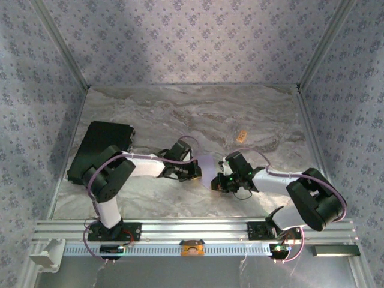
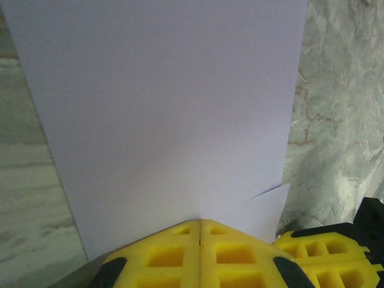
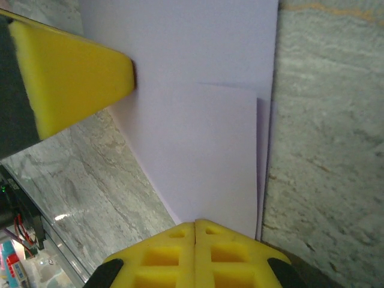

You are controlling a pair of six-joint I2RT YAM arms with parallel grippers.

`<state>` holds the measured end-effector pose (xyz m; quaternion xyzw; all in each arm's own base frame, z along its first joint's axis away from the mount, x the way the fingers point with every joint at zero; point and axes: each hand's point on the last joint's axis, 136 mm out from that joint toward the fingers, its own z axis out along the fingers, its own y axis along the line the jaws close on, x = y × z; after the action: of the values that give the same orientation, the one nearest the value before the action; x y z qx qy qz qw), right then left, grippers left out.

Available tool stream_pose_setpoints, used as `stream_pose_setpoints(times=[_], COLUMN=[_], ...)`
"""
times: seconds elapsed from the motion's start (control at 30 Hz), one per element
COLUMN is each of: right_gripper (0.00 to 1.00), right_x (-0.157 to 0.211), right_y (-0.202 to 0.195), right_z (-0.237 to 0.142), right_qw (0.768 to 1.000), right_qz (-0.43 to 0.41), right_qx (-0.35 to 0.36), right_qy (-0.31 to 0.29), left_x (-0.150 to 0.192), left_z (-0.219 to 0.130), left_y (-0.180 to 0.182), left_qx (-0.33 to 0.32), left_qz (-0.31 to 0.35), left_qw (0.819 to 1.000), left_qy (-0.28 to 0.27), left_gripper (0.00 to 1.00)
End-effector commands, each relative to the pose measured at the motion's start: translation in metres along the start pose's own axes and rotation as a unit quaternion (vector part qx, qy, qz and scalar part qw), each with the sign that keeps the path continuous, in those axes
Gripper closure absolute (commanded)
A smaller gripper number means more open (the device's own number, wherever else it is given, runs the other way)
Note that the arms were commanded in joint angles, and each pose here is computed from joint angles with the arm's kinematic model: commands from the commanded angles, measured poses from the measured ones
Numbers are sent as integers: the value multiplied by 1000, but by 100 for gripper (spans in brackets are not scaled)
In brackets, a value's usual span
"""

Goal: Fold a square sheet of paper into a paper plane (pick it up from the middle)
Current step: Third fold the triangle at the center of the table.

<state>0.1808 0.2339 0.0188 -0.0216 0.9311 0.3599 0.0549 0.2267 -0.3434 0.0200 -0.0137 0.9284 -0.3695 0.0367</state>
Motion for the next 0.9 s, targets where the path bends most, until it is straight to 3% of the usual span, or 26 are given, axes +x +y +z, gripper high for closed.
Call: stream_pose_setpoints(times=[0.0,0.4,0.57,0.87], right_gripper=[100,98,97,95], right_x=[-3,-25,-16,9], right_y=[9,36,20,-2], right_z=[-6,22,29,7], right_qw=[1000,999,999,999], right_qz=[-16,-44,-34,-23], right_qx=[-2,-16,4,21], right_qy=[7,20,32,31], left_x=[5,7,7,6], left_z=[4,6,6,7], left_y=[24,24,23,29], left_qx=[-29,-20,-19,-23], left_qz=[-18,-19,-18,-22], left_qw=[999,1000,1000,999], left_qy=[4,7,7,9], left_gripper=[100,100,100,100])
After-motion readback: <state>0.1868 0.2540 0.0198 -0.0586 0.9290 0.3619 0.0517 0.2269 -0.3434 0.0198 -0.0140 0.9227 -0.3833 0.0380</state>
